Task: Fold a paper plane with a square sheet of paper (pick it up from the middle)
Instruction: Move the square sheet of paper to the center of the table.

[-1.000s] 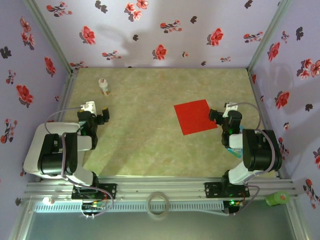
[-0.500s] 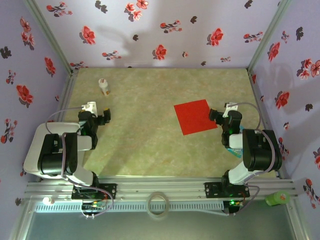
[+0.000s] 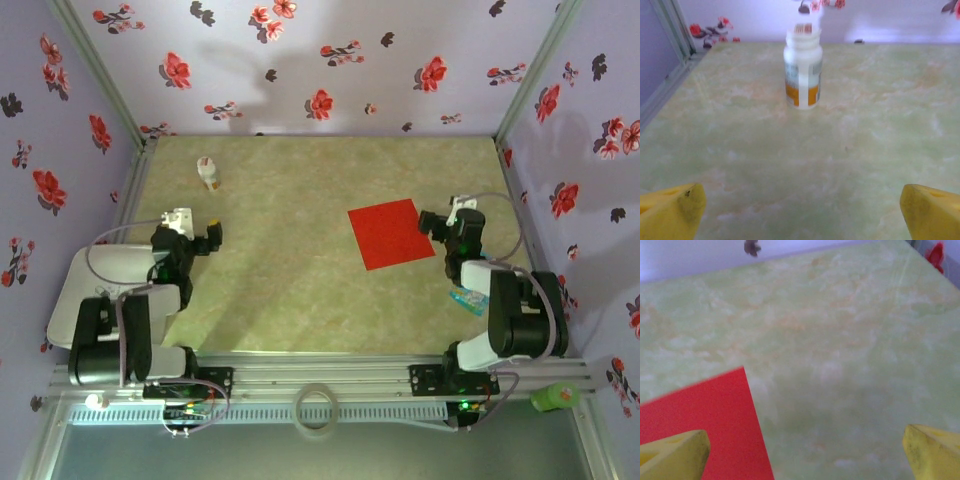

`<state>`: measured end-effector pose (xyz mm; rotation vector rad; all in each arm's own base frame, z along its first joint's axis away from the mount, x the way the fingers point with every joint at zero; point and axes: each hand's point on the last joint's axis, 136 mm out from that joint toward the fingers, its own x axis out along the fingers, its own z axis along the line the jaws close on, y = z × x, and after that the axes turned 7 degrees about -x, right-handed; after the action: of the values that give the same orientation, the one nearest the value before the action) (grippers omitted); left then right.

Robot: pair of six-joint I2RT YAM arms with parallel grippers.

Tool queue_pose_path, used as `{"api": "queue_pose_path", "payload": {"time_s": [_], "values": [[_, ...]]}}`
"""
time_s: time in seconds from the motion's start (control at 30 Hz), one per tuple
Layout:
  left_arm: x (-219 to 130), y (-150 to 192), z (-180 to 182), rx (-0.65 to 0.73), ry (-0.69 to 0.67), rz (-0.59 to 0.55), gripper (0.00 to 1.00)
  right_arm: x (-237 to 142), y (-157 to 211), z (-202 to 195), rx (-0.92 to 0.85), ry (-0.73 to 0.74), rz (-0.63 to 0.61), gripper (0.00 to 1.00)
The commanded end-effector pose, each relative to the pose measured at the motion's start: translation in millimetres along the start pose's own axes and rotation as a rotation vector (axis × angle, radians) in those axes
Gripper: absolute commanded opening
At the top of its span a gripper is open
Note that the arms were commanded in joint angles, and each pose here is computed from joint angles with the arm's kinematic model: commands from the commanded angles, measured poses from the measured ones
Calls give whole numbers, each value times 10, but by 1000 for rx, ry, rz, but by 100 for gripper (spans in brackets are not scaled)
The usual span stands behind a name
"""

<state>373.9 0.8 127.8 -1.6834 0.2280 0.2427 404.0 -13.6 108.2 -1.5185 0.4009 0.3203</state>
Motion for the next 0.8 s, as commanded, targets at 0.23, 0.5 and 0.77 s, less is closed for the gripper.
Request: {"api": "queue_pose_path", "payload": {"time_s": [0.23,0.5,0.77], "values": [[-228,-394,55,-380,-147,286,100,-595,153,-28,404,82,464,99],[-408,-540,-248,-524,-24,372,100,-802,251,488,637,-148,572,99],[-548,-697,-651,-561,202,416,100,-613,566,956,535,-313,687,90]]}}
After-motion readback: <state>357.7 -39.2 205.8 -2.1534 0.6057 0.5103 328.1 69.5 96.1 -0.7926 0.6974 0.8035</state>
